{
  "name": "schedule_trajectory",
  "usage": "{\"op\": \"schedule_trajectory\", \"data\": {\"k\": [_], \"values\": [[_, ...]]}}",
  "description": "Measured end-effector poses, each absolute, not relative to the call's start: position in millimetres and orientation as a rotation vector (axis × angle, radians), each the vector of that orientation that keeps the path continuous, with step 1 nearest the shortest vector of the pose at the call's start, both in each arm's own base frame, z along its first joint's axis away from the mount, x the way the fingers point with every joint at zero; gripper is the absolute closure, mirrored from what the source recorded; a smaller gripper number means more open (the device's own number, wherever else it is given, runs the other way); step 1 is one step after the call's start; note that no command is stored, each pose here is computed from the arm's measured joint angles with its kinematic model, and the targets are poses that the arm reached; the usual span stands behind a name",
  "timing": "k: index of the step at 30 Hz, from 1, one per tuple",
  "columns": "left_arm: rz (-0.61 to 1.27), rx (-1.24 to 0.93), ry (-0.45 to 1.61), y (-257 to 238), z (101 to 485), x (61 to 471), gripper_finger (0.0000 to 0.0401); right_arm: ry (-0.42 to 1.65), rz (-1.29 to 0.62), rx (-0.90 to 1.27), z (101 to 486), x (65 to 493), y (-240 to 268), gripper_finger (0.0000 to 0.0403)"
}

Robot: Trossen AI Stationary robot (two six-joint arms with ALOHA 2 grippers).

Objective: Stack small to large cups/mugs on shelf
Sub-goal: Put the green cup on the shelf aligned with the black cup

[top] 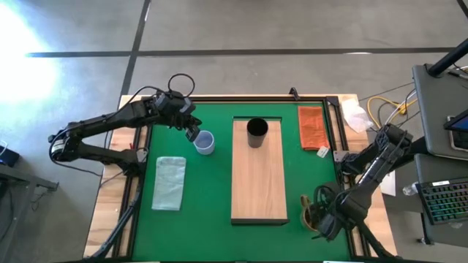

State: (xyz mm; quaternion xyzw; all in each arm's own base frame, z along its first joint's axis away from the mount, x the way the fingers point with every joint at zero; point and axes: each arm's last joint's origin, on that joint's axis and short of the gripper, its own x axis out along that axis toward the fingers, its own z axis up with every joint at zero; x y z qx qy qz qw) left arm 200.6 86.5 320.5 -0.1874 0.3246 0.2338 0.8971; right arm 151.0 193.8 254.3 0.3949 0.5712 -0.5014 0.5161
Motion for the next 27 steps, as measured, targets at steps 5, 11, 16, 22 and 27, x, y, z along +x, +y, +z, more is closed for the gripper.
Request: {"op": "schedule_trajectory", "data": {"k": [5,11,16,22,27], "values": [[0.485,-0.391,0.678,86.3,320.1,200.1,0.0393,1.346,-1.149,1.017,268.8,153.3,193.5,0.0216],[0.494,-0.415,0.668,86.3,320.4,200.2,0.0393,1.315,-1.056,1.097,294.3,155.3,194.5,0.0216],[0.491,-0.413,0.644,86.9,321.9,201.6,0.0393,1.109,-0.932,1.114,313.0,165.2,197.7,0.0216],[0.49,-0.41,0.639,87.0,322.3,202.0,0.0393,0.565,-0.707,1.105,363.3,182.6,193.0,0.0216],[0.487,-0.404,0.608,87.7,324.6,203.6,0.0393,0.273,-0.606,0.943,411.2,184.1,180.7,0.0216]]}}
